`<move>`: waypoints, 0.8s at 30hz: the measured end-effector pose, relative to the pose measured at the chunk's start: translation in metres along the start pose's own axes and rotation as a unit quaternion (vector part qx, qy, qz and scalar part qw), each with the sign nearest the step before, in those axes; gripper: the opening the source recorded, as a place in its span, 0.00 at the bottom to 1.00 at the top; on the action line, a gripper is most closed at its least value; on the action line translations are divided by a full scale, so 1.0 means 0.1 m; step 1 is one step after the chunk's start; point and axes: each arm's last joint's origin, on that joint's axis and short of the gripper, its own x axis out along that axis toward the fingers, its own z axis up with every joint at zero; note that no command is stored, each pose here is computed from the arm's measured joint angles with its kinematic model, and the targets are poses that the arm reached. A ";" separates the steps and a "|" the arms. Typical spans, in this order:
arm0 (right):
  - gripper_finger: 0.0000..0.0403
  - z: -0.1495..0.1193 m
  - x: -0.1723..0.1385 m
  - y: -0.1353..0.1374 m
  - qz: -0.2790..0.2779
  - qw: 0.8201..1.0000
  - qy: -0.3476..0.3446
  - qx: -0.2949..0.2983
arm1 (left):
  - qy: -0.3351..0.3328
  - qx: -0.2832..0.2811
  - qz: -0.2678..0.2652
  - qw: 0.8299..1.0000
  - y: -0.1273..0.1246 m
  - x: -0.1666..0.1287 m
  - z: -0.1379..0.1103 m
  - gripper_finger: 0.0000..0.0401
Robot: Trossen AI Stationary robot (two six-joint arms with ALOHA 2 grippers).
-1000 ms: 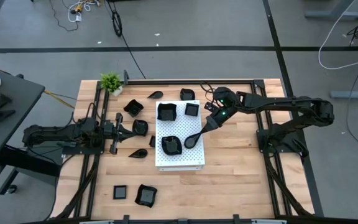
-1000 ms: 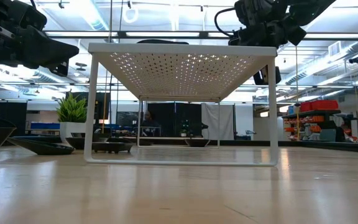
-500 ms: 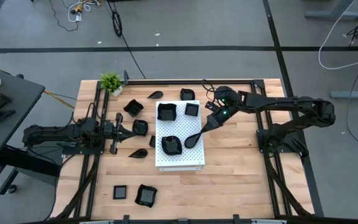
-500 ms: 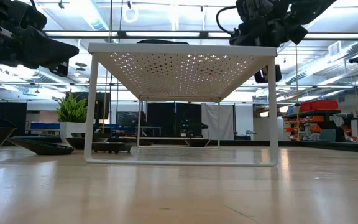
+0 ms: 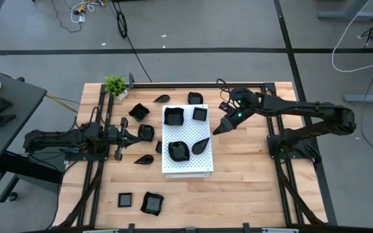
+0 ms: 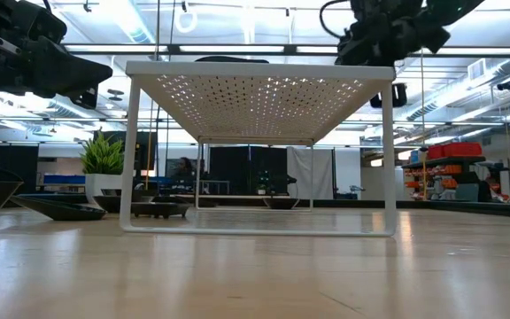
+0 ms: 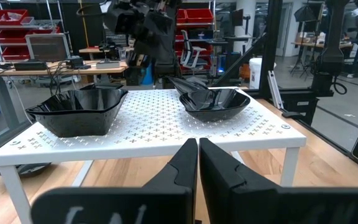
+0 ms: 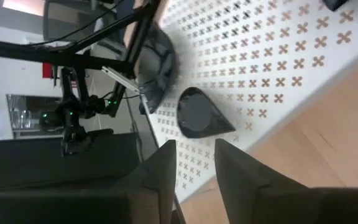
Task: Pick & Place Mini shaped plates
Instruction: Stack the black drop shaped plate on top of the other black drop shaped plate on the shelf
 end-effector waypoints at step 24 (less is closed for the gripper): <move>0.09 -0.48 -0.81 0.48 -0.016 0.918 -0.181 -0.353 | 0.000 0.000 0.000 1.000 0.00 0.00 0.00 0.05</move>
